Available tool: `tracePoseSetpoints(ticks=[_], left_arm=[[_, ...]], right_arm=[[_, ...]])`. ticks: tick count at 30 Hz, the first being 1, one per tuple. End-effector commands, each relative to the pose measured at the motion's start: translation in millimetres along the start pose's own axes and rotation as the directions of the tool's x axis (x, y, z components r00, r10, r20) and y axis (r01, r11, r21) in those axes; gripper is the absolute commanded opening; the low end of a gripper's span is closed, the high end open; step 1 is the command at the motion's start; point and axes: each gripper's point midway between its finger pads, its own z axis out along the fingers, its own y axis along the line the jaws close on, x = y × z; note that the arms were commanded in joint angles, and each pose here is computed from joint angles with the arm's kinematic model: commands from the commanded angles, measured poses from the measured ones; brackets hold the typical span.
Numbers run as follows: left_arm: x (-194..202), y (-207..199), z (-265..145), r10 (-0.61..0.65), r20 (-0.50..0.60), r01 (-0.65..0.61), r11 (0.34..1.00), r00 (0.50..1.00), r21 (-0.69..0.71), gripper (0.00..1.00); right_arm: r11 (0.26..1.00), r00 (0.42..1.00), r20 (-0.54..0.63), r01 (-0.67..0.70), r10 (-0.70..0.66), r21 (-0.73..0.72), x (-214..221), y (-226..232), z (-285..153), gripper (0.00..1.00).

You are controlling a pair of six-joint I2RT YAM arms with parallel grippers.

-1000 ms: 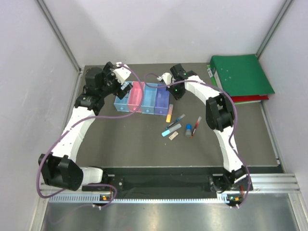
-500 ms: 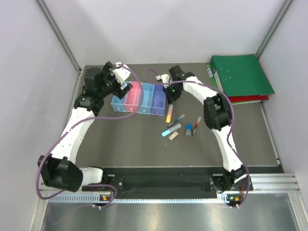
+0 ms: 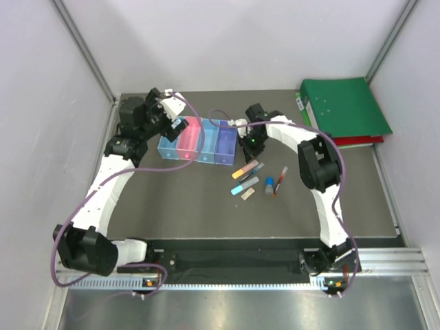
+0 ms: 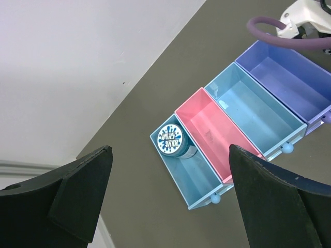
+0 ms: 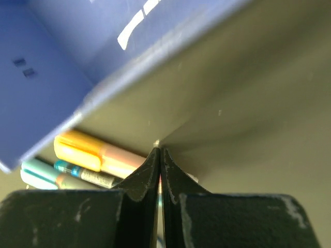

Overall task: Sort the stationery into containers
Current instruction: Move the pen to the center of the board.

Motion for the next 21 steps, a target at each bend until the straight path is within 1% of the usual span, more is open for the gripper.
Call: tracePoseSetpoints(ticks=[1,11,12,15,16,18,19,20,21], left_arm=[[-22,10,-16,0.02,0.061,-0.017,0.999,0.998,-0.035,0.99],[-24,9,-22,0.019,0.073,-0.016,0.999,0.997,-0.046,0.99],[-24,10,-22,0.017,0.073,-0.014,0.998,0.997,-0.053,0.99],[-23,11,-22,0.006,0.074,-0.001,0.998,0.997,-0.066,0.99],[-20,11,-21,0.001,0.067,0.003,0.998,0.998,-0.068,0.99],[-19,10,-19,0.006,0.069,-0.002,0.998,0.998,-0.068,0.99],[-14,9,-17,0.003,0.06,0.001,0.998,0.998,-0.065,0.99],[-13,9,-15,0.005,0.06,-0.001,0.998,0.998,-0.065,0.99],[-12,10,-14,0.013,0.06,-0.009,0.998,0.998,-0.07,0.99]], right_arm=[[0.999,1.0,0.017,0.017,-0.018,0.044,-3,8,-31,0.0],[0.997,0.999,0.002,0.039,-0.039,0.069,6,13,-50,0.0],[0.996,0.999,0.011,0.044,-0.045,0.078,2,13,-53,0.0],[0.991,0.993,0.092,0.061,-0.073,0.119,-26,9,-77,0.0],[0.988,0.985,0.146,0.073,-0.093,0.137,-47,9,-92,0.0],[0.988,0.979,0.176,0.078,-0.102,0.135,-63,11,-109,0.19],[0.985,0.964,0.233,0.095,-0.128,0.145,-88,13,-124,0.26],[0.989,0.965,0.234,0.09,-0.116,0.12,-91,18,-130,0.36],[0.989,0.961,0.251,0.091,-0.117,0.114,-98,20,-135,0.44]])
